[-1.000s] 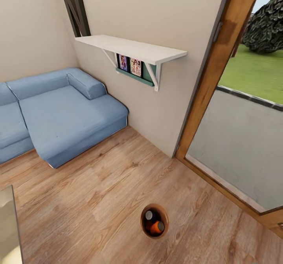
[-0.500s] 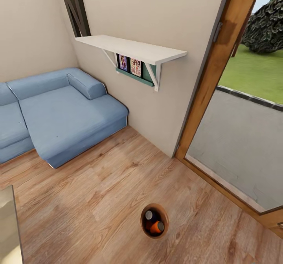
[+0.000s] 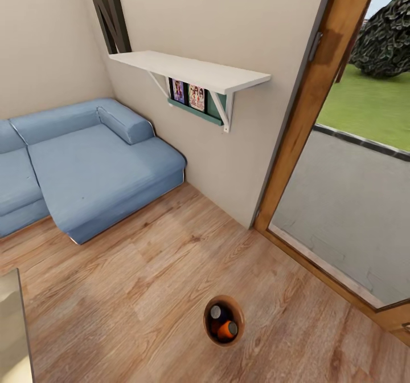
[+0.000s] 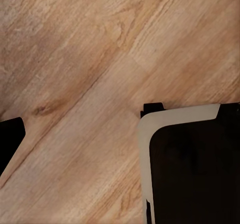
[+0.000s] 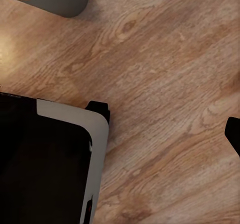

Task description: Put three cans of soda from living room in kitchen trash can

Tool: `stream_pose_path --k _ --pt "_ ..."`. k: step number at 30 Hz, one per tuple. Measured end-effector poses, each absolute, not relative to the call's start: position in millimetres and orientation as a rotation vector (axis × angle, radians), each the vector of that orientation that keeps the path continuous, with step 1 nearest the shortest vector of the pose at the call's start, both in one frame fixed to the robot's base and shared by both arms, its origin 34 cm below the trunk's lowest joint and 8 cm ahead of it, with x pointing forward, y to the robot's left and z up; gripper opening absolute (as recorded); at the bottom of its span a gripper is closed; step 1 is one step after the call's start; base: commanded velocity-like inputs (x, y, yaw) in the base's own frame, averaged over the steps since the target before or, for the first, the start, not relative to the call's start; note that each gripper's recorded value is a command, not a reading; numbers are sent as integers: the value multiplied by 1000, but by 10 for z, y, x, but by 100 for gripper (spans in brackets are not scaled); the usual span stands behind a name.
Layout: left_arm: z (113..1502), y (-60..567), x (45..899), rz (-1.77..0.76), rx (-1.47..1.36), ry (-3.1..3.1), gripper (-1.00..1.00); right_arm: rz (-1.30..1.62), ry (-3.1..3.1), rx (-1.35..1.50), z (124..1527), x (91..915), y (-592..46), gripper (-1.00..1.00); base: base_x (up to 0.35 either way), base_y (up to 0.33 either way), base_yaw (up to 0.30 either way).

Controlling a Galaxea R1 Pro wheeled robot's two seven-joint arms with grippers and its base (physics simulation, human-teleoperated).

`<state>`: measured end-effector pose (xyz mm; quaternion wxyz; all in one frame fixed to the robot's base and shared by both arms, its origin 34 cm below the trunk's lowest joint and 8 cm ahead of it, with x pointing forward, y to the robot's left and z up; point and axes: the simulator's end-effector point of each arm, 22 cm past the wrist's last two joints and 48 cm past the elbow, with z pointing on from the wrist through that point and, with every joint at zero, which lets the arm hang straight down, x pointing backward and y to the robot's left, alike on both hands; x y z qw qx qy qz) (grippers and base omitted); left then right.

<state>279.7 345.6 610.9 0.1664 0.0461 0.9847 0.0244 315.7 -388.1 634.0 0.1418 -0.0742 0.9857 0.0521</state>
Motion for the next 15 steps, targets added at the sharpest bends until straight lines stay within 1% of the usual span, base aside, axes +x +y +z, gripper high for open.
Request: stream_pose_path --k 10,15 --pt "6110 3469 2797 78 128 2803 100 160 2845 -213 6330 3153 -3829 100 0 0 0" --pt "6117 3538 2802 121 120 2800 100 146 2866 -208 6298 3059 -3839 100 0 0 0"
